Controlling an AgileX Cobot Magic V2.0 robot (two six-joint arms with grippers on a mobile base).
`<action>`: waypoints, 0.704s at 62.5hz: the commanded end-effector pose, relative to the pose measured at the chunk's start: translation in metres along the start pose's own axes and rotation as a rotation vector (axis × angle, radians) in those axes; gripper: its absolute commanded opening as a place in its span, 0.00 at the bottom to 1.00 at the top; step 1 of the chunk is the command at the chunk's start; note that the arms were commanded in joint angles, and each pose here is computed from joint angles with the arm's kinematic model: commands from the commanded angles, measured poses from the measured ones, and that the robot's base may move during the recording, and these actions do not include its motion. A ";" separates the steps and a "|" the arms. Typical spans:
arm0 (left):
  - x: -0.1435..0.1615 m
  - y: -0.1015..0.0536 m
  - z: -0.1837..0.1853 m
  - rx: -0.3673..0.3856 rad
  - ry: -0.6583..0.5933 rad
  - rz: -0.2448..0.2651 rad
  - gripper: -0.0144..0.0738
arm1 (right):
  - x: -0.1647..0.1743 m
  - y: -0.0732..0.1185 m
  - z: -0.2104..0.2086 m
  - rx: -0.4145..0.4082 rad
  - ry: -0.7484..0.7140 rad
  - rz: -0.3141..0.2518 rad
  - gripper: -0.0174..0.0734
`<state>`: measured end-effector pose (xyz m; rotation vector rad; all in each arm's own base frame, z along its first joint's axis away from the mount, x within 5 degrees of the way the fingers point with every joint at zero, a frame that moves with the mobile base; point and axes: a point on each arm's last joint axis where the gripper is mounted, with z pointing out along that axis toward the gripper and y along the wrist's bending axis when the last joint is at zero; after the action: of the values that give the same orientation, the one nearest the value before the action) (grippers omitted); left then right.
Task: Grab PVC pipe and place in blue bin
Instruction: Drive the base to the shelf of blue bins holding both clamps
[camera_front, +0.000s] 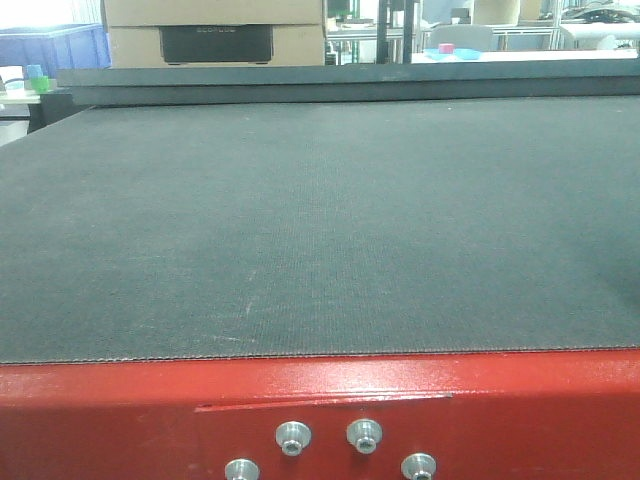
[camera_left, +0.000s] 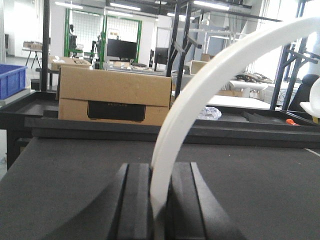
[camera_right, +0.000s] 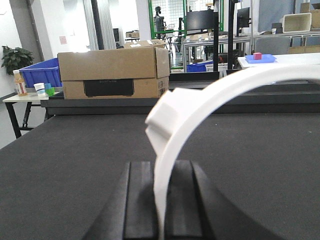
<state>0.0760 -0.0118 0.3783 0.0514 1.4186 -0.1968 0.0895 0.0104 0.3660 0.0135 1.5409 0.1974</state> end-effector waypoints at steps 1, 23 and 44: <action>-0.002 0.000 -0.002 0.006 -0.019 0.001 0.04 | -0.002 0.000 -0.001 0.001 -0.025 -0.019 0.01; -0.002 0.000 -0.002 0.006 -0.019 0.001 0.04 | -0.001 0.000 -0.001 0.002 -0.016 -0.019 0.01; -0.002 0.000 -0.002 0.006 -0.019 0.001 0.04 | -0.002 0.000 -0.001 0.002 -0.017 -0.019 0.01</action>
<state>0.0759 -0.0117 0.3780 0.0536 1.4219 -0.1929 0.0895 0.0104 0.3660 0.0135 1.5409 0.1974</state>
